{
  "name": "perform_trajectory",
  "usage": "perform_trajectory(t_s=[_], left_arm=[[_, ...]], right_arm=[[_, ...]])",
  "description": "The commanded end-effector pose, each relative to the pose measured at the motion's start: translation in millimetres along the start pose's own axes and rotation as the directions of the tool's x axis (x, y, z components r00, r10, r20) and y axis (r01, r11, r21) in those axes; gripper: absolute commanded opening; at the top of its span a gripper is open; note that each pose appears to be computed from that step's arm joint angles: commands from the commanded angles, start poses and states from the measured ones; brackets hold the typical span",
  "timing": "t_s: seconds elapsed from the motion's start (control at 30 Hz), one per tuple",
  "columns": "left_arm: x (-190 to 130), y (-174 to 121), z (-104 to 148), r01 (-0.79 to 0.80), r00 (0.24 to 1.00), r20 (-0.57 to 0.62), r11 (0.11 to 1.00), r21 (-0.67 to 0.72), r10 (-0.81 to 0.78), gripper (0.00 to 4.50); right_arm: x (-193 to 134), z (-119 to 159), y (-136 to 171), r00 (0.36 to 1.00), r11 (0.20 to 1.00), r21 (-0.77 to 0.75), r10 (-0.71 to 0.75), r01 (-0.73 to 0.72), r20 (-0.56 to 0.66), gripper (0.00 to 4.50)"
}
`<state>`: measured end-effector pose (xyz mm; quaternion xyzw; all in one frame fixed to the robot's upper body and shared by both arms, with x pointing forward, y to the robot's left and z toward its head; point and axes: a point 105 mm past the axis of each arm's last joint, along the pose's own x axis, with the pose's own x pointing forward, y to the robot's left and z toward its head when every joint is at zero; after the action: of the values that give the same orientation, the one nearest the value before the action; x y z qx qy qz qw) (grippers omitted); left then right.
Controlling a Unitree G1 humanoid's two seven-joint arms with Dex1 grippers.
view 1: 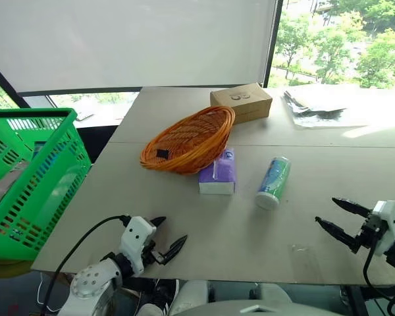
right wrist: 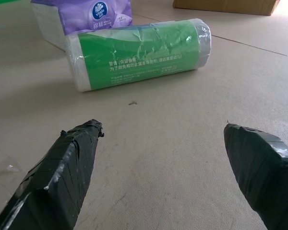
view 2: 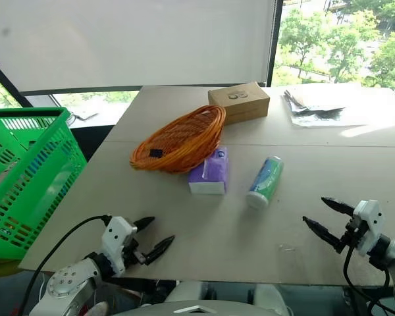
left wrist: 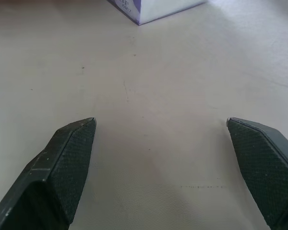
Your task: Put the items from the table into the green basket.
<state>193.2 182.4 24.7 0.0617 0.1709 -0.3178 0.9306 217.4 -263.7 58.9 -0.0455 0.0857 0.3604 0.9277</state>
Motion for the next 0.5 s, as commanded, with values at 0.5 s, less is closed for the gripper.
perform_trajectory(t_s=[0.5], left_arm=[[4.7, -11.2, 35.7, -0.020, 0.989, 0.150, 1.000, 0.018, 0.017, 4.50]], right_arm=[[6.4, 22.1, -9.8, 0.998, 0.997, -0.058, 0.052, -0.050, 0.041, 4.42]])
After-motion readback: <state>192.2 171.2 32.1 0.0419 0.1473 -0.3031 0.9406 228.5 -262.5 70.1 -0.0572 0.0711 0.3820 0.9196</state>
